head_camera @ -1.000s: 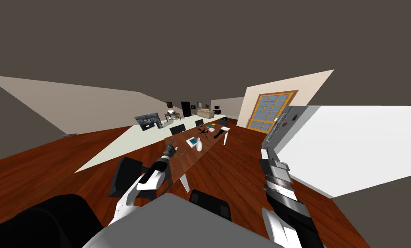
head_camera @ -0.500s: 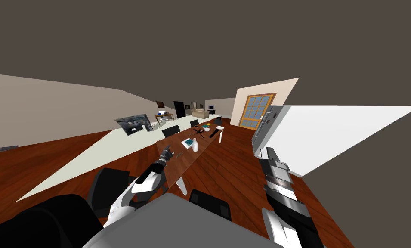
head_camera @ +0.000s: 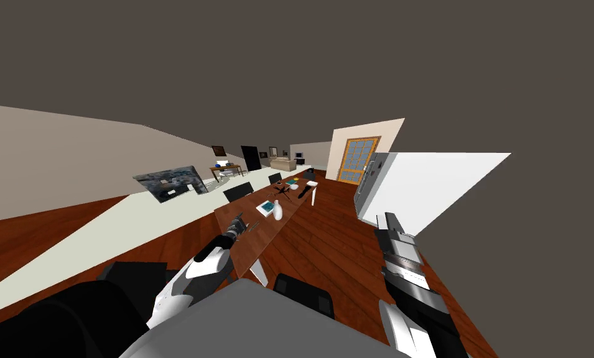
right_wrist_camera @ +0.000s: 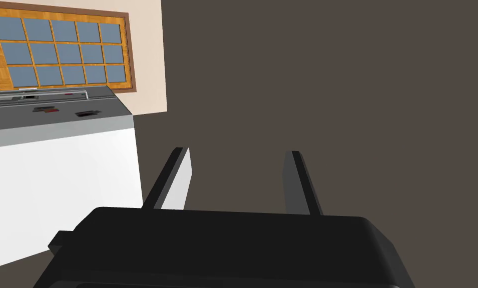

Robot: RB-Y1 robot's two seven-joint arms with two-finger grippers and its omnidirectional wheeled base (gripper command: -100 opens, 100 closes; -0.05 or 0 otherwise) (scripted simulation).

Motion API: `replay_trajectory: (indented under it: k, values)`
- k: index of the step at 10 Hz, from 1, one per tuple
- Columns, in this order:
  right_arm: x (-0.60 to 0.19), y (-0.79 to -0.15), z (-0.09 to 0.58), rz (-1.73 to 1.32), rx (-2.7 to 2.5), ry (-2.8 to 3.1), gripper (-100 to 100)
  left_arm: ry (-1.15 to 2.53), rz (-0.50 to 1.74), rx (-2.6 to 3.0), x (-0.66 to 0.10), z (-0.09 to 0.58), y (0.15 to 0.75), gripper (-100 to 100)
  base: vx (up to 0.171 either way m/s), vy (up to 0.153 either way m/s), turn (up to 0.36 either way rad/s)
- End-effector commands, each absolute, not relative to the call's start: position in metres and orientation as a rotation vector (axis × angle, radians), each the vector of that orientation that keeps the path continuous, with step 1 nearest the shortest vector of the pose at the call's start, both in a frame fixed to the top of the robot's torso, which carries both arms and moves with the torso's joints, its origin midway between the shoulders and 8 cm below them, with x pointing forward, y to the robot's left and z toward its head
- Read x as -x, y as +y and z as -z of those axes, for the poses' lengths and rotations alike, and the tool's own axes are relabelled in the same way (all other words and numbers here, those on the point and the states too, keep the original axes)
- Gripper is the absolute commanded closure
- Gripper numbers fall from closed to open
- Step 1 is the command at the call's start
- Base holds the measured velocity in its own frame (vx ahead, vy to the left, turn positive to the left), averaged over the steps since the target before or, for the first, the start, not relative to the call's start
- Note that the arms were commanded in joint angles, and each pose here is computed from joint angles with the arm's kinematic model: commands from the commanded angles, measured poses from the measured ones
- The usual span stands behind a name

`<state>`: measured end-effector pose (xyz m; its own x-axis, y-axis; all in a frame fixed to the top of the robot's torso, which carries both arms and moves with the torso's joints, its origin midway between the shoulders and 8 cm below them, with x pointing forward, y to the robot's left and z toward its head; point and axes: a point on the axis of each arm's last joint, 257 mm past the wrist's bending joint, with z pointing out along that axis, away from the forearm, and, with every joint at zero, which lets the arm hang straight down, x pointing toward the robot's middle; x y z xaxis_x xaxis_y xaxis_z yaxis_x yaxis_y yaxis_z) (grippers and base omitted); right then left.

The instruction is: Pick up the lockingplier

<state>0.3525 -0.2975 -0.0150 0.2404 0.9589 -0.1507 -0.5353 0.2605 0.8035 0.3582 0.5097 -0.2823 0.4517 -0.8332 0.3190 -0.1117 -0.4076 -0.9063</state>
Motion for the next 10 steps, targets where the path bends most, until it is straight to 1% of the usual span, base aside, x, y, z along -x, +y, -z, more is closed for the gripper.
replay_trajectory:
  k: [1, 2, 3, 4, 9, 10]
  values:
    - [-0.353, -0.298, 0.015, -1.146, -0.702, 0.736, 0, 0.785, 1.001, 1.879, -0.349, 0.301, 0.522, -100, -0.016, 0.028, -0.154]
    - [-0.352, -0.298, 0.015, -1.145, -0.703, 0.737, 0, 0.74, 0.972, 1.97, -0.337, 0.318, 0.537, -100, -0.017, 0.029, -0.29]
    - [-0.353, -0.298, 0.015, -1.146, -0.702, 0.736, 0, 0.739, 0.967, 1.974, -0.335, 0.321, 0.538, -100, -0.016, 0.03, -0.148]
    - [-0.352, -0.298, 0.015, -1.145, -0.703, 0.737, 0, 0.687, 0.936, 2.062, -0.321, 0.337, 0.553, -100, -0.017, 0.023, -0.33]
    - [-0.352, -0.298, 0.015, -1.146, -0.702, 0.736, 0, 0.561, 0.858, 2.241, -0.287, 0.373, 0.58, -100, -0.021, 0.029, -0.209]
    - [-0.352, -0.298, 0.015, -1.145, -0.703, 0.737, 0, 0.489, 0.823, 2.32, -0.269, 0.387, 0.591, -100, -0.027, 0.032, -0.325]
